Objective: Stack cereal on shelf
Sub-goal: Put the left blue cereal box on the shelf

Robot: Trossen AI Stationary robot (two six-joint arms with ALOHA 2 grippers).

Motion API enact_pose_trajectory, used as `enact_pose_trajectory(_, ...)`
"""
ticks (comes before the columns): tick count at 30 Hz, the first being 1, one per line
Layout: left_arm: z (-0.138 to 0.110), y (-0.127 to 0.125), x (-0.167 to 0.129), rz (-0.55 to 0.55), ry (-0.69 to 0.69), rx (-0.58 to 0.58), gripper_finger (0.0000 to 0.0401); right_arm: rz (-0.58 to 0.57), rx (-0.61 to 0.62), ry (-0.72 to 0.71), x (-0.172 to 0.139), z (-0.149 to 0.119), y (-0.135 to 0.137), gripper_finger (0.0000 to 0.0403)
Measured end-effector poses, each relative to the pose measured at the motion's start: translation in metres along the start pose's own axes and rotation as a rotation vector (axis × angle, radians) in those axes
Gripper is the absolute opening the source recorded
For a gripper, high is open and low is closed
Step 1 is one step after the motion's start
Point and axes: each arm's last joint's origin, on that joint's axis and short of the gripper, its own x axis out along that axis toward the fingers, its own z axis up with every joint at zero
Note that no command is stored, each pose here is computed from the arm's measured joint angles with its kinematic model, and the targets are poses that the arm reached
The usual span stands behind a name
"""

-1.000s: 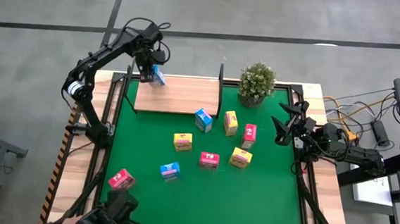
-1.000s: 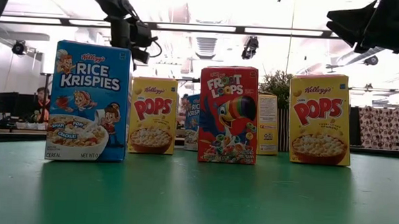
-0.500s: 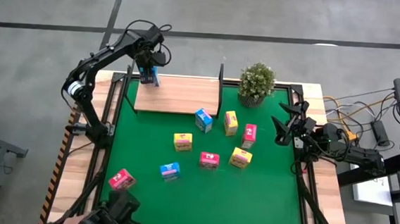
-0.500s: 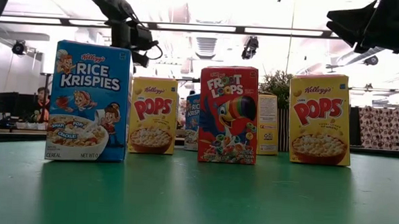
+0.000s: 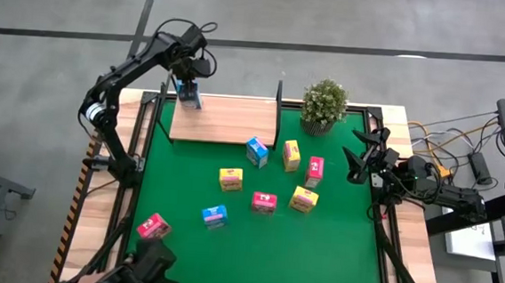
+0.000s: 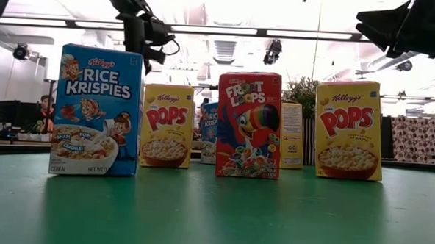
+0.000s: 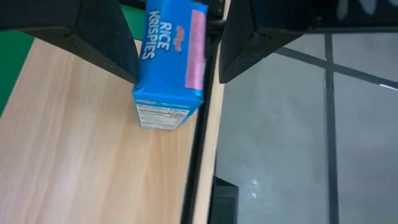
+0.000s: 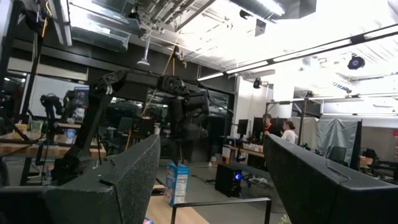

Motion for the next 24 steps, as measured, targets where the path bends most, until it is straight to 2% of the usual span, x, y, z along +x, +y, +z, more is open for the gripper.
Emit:
enact_pose_trajectory(4, 0.003, 0.003, -0.014, 0.026, -0.03, -0.057, 0.0201, 0.0, 0.0, 0.0, 0.0, 0.0, 0.0, 0.0274)
enact_pose_trajectory(10, 0.002, 0.002, -0.027, 0.013, -0.015, -0.075, 0.0189, 0.0, 0.0, 0.0, 0.0, 0.0, 0.0, 0.0274)
enact_pose_trajectory(17, -0.006, -0.006, -0.012, -0.024, 0.111, -0.046, 0.0094, 0.0, -0.002, 0.0, 0.0, 0.0, 0.0, 0.0274)
enact_pose_trajectory(21, -0.006, -0.006, -0.008, -0.025, 0.111, -0.037, 0.0035, 0.0, -0.003, 0.0, 0.0, 0.0, 0.0, 0.0274)
enact_pose_trajectory(24, -0.006, -0.006, -0.008, -0.022, 0.109, -0.037, 0.0007, 0.0, -0.002, 0.0, 0.0, 0.0, 0.0, 0.0274)
